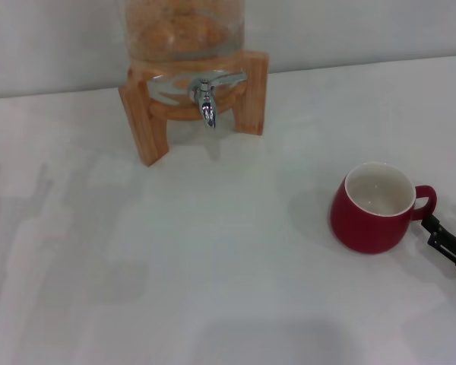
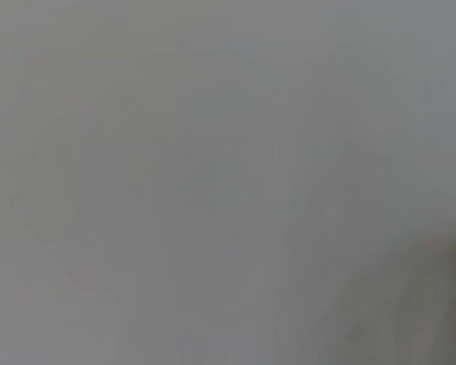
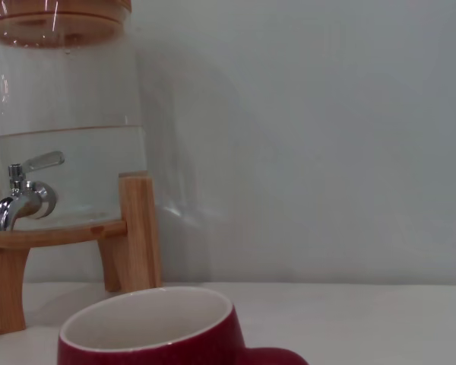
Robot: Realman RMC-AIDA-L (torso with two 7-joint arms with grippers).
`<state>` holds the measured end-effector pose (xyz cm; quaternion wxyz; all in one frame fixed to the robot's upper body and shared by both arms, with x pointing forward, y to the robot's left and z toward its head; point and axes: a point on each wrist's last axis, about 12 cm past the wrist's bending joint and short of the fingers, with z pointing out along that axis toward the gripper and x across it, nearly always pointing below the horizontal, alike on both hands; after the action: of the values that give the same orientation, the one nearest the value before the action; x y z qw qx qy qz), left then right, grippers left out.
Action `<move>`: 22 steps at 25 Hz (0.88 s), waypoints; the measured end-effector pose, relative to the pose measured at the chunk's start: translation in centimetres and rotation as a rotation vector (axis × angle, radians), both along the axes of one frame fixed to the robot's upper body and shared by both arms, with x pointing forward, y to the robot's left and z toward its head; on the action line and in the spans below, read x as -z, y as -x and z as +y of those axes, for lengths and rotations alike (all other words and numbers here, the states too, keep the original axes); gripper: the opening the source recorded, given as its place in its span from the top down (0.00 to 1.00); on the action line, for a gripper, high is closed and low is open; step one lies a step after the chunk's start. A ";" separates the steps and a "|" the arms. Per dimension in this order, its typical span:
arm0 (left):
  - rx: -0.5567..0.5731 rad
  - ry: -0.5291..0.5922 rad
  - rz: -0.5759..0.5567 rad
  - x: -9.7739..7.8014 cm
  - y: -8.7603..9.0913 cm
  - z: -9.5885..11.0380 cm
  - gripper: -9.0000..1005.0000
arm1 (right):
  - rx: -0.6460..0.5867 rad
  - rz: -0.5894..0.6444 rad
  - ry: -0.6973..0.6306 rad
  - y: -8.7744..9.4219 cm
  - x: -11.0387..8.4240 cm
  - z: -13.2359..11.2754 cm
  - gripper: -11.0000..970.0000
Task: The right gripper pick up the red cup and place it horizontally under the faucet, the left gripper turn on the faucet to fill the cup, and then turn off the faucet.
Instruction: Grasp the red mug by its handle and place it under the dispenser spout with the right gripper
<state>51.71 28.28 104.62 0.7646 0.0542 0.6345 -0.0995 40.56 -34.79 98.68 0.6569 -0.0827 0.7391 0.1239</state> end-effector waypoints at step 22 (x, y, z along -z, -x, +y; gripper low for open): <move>0.003 0.001 -0.002 0.0 0.1 0.0 0.19 | -0.008 -0.014 -0.002 -0.3 -0.2 0.1 0.14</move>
<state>51.59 28.28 104.61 0.7650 0.0547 0.6338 -0.1008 40.90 -34.67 98.89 0.6617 -0.0856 0.7340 0.1268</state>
